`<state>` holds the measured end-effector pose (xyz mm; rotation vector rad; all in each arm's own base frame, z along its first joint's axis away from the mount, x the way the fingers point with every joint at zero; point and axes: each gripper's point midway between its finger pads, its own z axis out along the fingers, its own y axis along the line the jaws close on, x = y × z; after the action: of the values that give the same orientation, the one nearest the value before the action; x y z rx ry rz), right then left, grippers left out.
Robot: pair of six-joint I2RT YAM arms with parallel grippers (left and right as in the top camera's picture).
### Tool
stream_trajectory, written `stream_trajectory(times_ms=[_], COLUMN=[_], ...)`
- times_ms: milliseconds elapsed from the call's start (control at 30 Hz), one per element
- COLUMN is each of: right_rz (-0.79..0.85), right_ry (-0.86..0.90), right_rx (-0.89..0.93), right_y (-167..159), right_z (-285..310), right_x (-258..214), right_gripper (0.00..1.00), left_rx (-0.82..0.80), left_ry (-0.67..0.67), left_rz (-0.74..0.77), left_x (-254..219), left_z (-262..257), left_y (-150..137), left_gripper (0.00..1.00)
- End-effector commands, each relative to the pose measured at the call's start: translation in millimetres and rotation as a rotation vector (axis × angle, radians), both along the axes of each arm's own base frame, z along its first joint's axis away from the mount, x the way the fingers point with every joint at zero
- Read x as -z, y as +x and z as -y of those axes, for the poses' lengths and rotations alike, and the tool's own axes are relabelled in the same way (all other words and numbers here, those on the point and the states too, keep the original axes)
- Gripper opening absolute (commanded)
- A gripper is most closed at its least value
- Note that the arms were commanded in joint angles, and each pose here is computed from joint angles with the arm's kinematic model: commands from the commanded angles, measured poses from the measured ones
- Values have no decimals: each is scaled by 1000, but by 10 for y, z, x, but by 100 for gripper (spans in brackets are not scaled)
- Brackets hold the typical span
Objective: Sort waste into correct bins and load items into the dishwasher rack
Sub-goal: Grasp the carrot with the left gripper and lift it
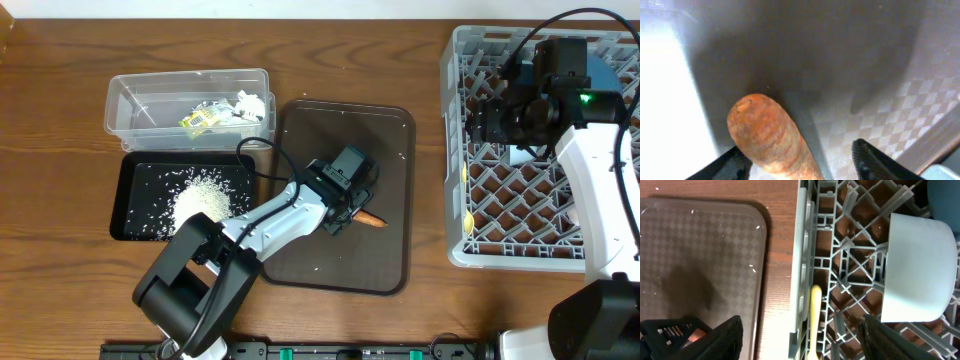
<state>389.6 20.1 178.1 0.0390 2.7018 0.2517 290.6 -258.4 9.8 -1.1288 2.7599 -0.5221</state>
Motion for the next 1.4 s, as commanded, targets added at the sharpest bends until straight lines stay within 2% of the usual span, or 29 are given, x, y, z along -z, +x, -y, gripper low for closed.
stream_trajectory(times_ms=[0,200,433,600,1233,1367], right_rz=[48,51,50,48,36,31], right_ry=[-10,-9,-9,-9,-8,-8], right_rx=[-4,-4,-4,-4,-4,-5], right_y=[28,35,33,28,3,-9], right_z=[27,26,26,26,25,24], right_x=[-167,-170,-169,-167,-154,-148], right_gripper=[73,73,73,73,72,73], left_rx=[-31,-51,-24,-18,38,58], left_ry=[104,155,185,182,158,170], left_rz=[-9,36,58,56,42,52], left_x=[228,221,219,221,225,224], left_z=[-201,-294,-330,-313,-135,-147], left_y=[-12,65,92,77,-65,-55], left_gripper=[61,50,49,41,43,37])
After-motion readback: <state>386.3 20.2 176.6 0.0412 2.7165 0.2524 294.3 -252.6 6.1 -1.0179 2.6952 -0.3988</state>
